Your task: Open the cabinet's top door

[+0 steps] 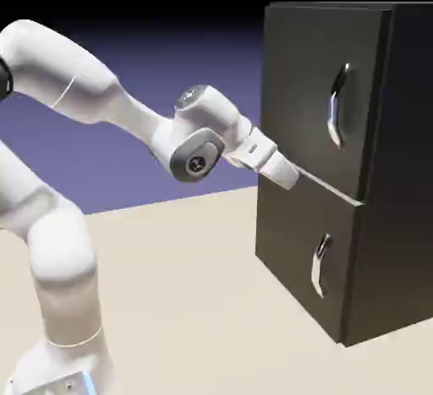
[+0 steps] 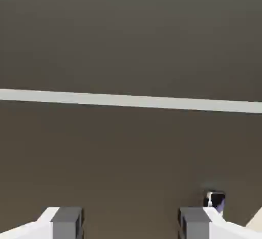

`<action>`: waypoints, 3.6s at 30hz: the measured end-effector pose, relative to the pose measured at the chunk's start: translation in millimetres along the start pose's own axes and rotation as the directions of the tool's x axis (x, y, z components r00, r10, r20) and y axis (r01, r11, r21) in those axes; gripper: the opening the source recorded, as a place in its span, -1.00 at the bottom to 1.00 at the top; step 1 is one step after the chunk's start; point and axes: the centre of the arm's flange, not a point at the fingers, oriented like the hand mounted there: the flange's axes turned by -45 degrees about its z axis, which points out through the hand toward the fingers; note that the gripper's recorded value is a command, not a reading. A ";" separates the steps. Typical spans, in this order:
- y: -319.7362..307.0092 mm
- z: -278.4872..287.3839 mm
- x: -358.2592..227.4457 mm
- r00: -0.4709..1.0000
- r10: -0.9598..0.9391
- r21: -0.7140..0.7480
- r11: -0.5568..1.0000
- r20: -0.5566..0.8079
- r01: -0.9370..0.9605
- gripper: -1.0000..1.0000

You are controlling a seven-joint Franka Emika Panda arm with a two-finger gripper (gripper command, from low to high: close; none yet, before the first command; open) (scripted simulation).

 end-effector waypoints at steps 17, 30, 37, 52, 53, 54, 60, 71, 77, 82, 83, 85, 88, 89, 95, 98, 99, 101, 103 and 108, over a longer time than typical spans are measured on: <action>-20.4 -54.6 44.2 0.979 -0.040 -0.015 0.999 -0.202 0.038 0.00; -10.1 -83.4 54.6 0.930 -0.039 -0.028 0.999 -0.365 0.031 0.00; 5.2 -90.6 55.2 0.892 -0.029 -0.029 0.999 -0.450 0.017 0.00; 58.0 -83.1 50.7 0.792 0.012 -0.003 1.000 -0.611 -0.017 0.00; 62.3 -81.5 50.2 0.784 0.015 0.000 1.000 -0.620 -0.019 0.00; 66.6 -79.7 49.7 0.777 0.018 0.003 1.000 -0.629 -0.021 0.00; 94.0 -66.5 46.5 0.735 0.039 0.025 0.999 -0.677 -0.030 0.00; 86.7 -42.3 69.3 0.735 0.037 -0.012 0.998 -0.677 -0.061 -1.00; 69.6 -66.1 48.3 0.735 0.038 -0.081 0.989 -0.677 -0.126 -1.00; 53.6 -84.5 32.3 0.735 0.038 -0.137 0.975 -0.677 -0.177 -1.00; 50.2 -88.0 29.2 0.735 0.039 -0.148 0.971 -0.677 -0.187 -1.00; 43.8 -94.4 23.6 0.735 0.038 -0.168 0.964 -0.677 -0.205 -1.00; 33.6 -103.9 15.4 0.735 0.038 -0.198 0.952 -0.677 -0.233 -1.00; 30.3 -106.8 12.9 0.735 0.038 -0.208 0.948 -0.677 -0.241 -1.00; 11.2 -122.2 -0.3 0.735 0.038 -0.259 0.922 -0.677 -0.287 -1.00; 2.5 -128.6 -5.6 0.735 0.039 -0.281 0.909 -0.677 -0.307 -1.00; -0.1 -130.5 -7.2 0.735 0.039 -0.287 0.906 -0.677 -0.312 -1.00; -5.1 -133.7 -10.0 0.736 0.036 -0.301 0.898 -0.676 -0.321 -1.00; -9.8 -136.6 -12.6 0.736 0.034 -0.313 0.891 -0.676 -0.329 -1.00; -21.7 -144.4 -18.9 0.735 0.039 -0.336 0.872 -0.677 -0.356 -1.00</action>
